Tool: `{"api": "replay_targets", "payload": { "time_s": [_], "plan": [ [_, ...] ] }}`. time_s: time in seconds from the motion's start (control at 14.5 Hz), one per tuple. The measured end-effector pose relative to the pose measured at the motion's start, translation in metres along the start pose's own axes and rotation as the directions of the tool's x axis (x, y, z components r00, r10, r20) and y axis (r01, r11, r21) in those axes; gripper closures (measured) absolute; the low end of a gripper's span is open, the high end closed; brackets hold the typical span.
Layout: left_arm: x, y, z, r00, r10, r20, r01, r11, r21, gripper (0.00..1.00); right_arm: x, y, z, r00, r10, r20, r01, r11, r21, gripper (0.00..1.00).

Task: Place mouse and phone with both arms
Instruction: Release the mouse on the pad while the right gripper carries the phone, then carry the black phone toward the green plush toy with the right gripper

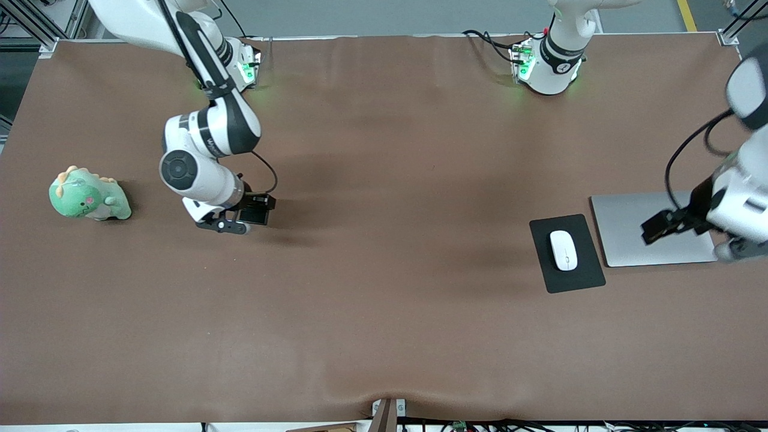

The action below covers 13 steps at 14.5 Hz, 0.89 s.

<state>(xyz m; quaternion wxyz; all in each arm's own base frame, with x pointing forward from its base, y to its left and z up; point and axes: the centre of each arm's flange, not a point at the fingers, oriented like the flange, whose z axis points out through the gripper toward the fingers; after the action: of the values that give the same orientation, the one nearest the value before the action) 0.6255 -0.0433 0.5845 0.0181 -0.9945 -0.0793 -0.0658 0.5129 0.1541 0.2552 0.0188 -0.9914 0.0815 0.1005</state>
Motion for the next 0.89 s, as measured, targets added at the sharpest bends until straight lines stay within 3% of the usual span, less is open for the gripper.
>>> {"api": "replay_targets", "payload": {
  "time_s": [0.34,0.62,0.89],
  "plan": [
    [-0.04,-0.003,-0.065,1.0,0.007,0.012,-0.007,1.0,0.016,0.0,0.006,0.057,0.011,1.0,-0.019,-0.006,0.019,1.0,0.012,0.2],
    [-0.058,-0.005,-0.064,0.999,0.021,0.042,-0.022,1.0,0.021,0.0,0.009,0.095,0.02,1.0,-0.022,0.002,0.022,1.0,0.007,0.2],
    [-0.072,-0.01,-0.062,0.998,0.011,0.067,-0.01,1.0,-0.016,0.0,0.012,0.143,0.028,0.999,-0.043,-0.024,0.043,0.999,0.0,0.2]
  ]
}}
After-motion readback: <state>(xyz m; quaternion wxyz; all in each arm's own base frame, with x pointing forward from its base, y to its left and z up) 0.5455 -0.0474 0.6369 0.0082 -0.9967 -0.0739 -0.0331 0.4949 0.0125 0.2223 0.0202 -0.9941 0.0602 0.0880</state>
